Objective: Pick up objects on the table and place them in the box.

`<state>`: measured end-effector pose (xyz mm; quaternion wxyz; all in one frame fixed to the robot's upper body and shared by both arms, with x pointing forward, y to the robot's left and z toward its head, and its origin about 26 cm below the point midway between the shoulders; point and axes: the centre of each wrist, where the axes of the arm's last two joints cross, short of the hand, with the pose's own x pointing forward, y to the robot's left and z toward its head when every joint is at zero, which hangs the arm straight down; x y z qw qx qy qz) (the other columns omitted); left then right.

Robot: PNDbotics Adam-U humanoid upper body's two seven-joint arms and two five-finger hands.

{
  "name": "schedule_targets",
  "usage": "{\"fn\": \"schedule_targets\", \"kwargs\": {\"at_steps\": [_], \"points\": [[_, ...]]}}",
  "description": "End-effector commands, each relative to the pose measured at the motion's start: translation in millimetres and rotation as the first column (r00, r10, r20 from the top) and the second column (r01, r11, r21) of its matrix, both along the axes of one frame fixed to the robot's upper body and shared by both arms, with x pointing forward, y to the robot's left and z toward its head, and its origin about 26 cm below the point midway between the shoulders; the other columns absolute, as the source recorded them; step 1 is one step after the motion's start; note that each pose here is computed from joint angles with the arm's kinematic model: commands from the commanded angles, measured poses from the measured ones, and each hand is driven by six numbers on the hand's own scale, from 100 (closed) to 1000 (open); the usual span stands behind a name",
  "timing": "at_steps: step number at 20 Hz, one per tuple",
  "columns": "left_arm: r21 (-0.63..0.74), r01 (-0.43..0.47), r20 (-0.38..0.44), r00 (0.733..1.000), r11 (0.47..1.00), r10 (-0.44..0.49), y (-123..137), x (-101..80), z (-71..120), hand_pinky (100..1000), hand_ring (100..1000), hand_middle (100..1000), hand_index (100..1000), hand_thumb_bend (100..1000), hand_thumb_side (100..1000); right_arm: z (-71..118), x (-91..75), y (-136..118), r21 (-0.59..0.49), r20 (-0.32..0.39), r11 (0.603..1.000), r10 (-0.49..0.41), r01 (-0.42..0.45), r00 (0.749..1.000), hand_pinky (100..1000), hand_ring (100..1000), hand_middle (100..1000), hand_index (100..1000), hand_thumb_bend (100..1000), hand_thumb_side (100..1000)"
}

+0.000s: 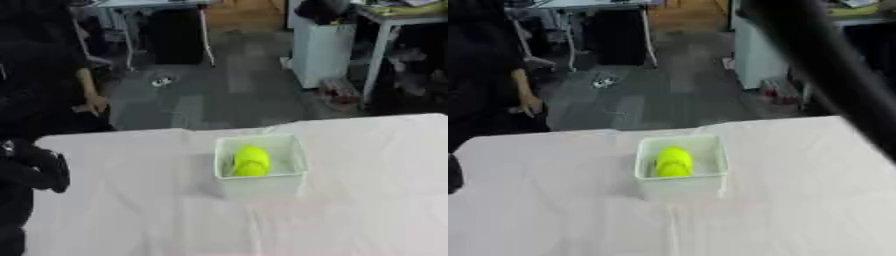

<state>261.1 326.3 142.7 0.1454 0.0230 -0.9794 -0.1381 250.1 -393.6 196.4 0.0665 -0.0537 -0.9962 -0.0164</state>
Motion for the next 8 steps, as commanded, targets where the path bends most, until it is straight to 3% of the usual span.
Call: {"fn": "schedule_targets", "kwargs": {"at_steps": [1, 8], "points": [[-0.021, 0.039, -0.018, 0.999, 0.999, -0.040, 0.3, -2.7, 3.4, 199, 286, 495, 551, 228, 624, 12.4, 1.4, 2.2, -0.024, 0.030, 1.000, 0.012, -0.012, 0.999, 100, 372, 367, 530, 100, 965], [-0.080, 0.116, -0.077, 0.990, 0.990, -0.122, 2.2, -6.3, -2.1, 197, 281, 497, 553, 223, 630, 19.0, 4.3, 4.3, -0.021, 0.046, 0.999, 0.033, -0.032, 0.998, 100, 372, 368, 531, 100, 964]]}}
